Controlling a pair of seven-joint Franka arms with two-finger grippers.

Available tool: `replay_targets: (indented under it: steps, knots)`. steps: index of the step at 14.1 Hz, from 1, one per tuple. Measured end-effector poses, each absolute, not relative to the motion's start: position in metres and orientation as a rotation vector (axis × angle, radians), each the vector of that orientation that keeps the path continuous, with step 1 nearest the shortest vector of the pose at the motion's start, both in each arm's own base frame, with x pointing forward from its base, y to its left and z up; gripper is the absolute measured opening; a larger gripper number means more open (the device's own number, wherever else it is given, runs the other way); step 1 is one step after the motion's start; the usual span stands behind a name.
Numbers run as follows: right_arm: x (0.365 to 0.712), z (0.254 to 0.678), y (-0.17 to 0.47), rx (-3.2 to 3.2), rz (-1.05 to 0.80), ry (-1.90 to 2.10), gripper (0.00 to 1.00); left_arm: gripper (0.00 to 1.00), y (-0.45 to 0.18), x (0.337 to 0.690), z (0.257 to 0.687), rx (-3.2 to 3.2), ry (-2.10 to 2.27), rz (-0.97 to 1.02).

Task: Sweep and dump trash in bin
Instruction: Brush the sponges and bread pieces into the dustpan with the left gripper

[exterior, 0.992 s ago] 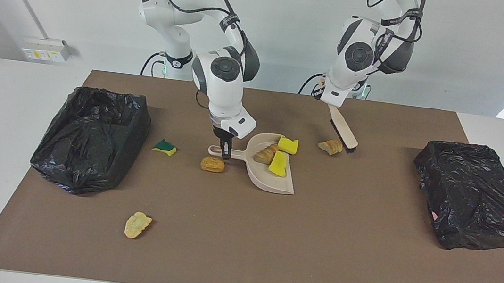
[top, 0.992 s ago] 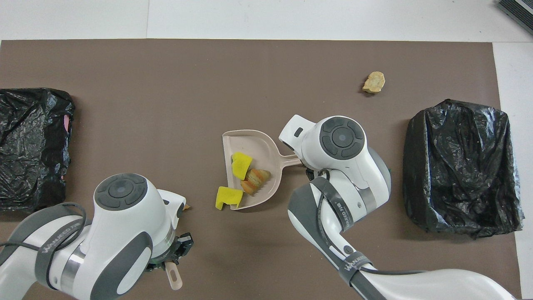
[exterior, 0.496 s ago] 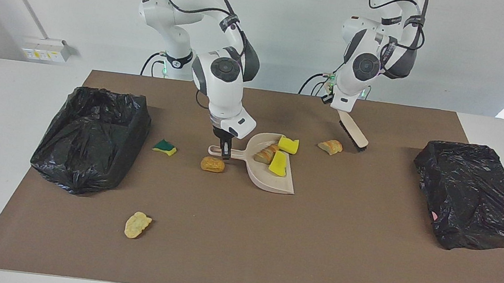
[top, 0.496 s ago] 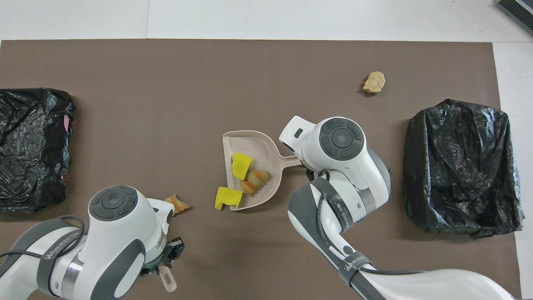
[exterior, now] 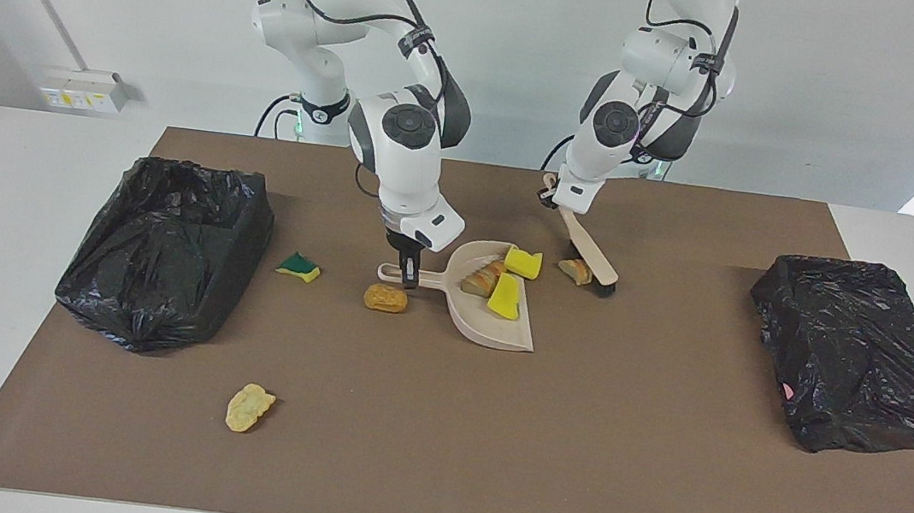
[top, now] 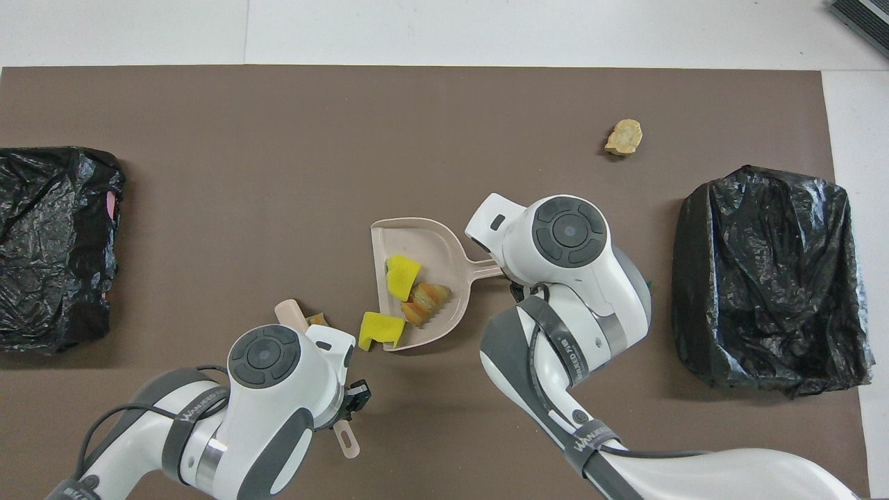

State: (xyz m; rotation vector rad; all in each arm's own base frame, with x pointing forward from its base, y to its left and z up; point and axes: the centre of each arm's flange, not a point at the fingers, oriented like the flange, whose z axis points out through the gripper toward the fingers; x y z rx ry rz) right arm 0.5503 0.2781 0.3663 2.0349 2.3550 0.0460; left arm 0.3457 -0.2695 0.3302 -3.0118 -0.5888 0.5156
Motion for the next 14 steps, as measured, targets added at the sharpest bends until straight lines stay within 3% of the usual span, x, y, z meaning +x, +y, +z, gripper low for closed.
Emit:
replay_targets:
  steps: [3,8,14]
  knots:
    - [0.55,0.366,0.278,2.035,0.046,2.355,0.33,0.27,-0.29,0.35,0.337,-3.118,-0.4,0.47]
    - [0.55,0.366,0.278,2.043,0.045,2.348,0.33,0.27,-0.331,0.327,0.342,-3.196,-0.202,0.38]
    - [0.55,0.366,0.278,2.048,0.044,2.344,0.33,0.27,-0.354,0.322,0.351,-3.243,-0.148,0.336]
